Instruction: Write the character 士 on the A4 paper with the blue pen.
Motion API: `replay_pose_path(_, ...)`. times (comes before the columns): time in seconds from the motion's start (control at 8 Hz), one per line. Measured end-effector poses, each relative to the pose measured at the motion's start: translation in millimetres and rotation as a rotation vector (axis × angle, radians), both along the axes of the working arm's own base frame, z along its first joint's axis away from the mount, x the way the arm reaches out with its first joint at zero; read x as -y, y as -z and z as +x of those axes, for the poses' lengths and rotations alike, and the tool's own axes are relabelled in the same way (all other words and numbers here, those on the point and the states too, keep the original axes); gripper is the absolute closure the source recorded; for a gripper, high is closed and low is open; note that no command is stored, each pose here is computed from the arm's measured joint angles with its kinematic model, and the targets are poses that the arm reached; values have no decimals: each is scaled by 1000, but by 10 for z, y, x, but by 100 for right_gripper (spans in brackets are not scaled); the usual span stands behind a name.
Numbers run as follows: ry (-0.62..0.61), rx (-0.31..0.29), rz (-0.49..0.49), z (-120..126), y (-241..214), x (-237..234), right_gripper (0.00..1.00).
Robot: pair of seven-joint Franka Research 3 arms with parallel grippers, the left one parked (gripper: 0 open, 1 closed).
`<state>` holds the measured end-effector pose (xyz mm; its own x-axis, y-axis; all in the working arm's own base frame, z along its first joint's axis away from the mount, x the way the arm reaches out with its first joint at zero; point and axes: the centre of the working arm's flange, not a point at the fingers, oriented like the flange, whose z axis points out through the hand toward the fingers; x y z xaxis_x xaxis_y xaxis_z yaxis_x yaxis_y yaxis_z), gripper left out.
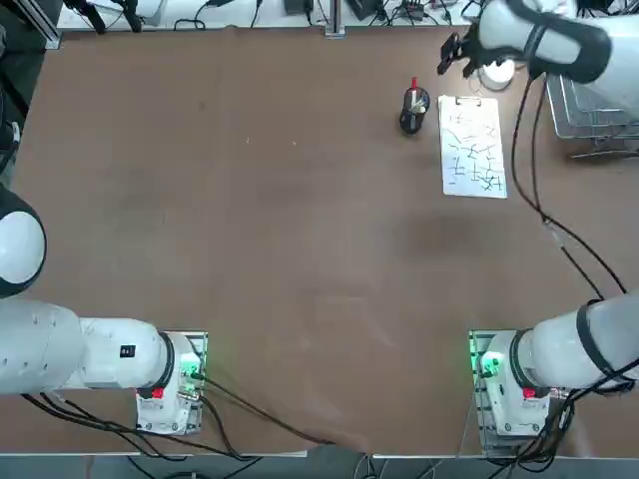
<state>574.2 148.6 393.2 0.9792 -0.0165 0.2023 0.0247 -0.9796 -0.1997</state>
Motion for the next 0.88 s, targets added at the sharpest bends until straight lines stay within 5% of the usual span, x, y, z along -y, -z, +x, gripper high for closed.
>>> replay_pose_path(0.88, -35, 30, 11, 0, 678, -354, 18)
